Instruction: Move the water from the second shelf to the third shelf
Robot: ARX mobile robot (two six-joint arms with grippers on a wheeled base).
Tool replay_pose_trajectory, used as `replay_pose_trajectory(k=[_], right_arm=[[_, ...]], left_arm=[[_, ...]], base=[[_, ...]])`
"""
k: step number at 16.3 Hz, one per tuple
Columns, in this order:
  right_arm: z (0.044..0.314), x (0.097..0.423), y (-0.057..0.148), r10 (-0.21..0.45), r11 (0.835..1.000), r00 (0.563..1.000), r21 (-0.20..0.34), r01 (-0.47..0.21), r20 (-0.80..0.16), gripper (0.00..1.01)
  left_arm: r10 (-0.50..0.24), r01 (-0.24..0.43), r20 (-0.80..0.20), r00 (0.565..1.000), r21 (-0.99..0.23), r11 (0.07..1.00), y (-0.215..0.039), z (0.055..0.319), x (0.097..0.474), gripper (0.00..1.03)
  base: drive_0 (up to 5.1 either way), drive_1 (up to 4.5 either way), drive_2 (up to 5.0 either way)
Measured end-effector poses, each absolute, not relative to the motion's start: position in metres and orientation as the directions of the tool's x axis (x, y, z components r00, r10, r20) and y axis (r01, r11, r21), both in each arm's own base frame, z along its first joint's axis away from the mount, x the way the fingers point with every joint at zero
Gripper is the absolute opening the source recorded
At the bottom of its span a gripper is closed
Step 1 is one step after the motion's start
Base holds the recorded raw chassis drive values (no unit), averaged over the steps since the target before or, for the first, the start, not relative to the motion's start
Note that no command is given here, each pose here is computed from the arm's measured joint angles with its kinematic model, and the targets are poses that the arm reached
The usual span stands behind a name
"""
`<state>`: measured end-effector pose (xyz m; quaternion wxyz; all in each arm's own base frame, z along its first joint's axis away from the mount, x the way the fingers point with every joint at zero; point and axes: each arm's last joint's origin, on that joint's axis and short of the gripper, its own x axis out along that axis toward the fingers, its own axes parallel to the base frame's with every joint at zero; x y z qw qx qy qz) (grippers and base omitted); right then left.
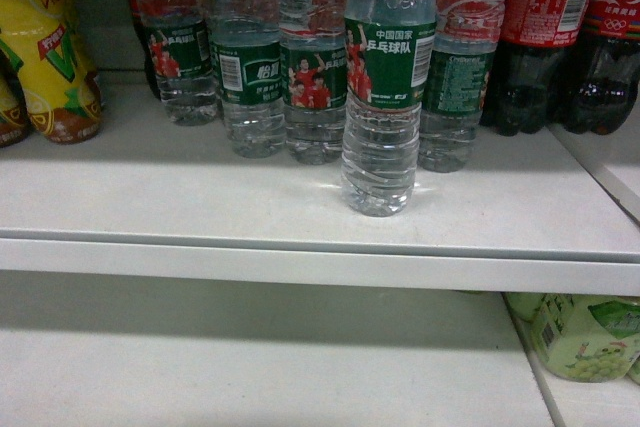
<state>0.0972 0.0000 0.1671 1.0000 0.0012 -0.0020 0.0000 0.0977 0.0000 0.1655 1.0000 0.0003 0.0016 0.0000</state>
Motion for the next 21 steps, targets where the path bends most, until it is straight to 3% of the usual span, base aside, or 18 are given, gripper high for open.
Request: replay_pose_trajectory(k=[5, 7, 8, 11, 13, 15, 18, 21], right_arm=[[0.167, 0.097, 0.0, 0.0, 1.0, 1.0, 0.002, 0.0, 0.004, 0.98], [0.167, 0.104, -0.003, -0.128, 0.988, 0.977, 0.065, 0.141, -0.17, 0.98], [0.181, 0.11, -0.012, -0.181, 0.977, 0.973, 0.089, 0.194, -0.141, 0.98], [0.243, 0.142, -0.034, -0.194, 0.976, 0.981, 0.099, 0.193, 0.006, 0.98], [0.267, 0.166, -0.036, -0.149, 0.985, 0.989, 0.088, 0.147, 0.016, 0.98], [0.271, 0.179, -0.022, -0.03, 0.997, 0.999, 0.07, 0.031, -0.016, 0.98], [0.241, 0.192, 0.005, 0.154, 0.988, 0.977, 0.031, -0.151, -0.15, 0.98], [0.213, 0.215, 0.028, 0.233, 0.972, 0.944, 0.021, -0.234, -0.236, 0.98]], left_arm=[[0.0, 0.0, -0.003, 1.0, 0.001, 1.0, 0.0, 0.166, 0.098, 0.98], [-0.002, 0.002, -0.003, 1.0, 0.001, 1.0, 0.0, 0.166, 0.098, 0.98], [0.001, -0.001, -0.003, 1.0, 0.001, 1.0, 0.0, 0.166, 0.098, 0.98], [0.0, 0.0, -0.003, 1.0, 0.001, 1.0, 0.0, 0.166, 0.098, 0.98], [0.0, 0.0, -0.003, 1.0, 0.001, 1.0, 0.0, 0.166, 0.098, 0.98], [0.0, 0.0, -0.003, 1.0, 0.001, 1.0, 0.0, 0.166, 0.098, 0.98], [0.0, 0.0, -0.003, 1.0, 0.001, 1.0, 0.0, 0.166, 0.098, 0.98], [0.0, 0.0, -0.003, 1.0, 0.001, 1.0, 0.0, 0.166, 0.098, 0.98]], base=[[0.0, 0.0, 0.0], [0.0, 0.0, 0.0], [0.0, 0.0, 0.0], [0.0, 0.0, 0.0], [0.0, 0.0, 0.0], [0.0, 0.0, 0.0], [0.0, 0.0, 0.0], [0.0, 0.0, 0.0]])
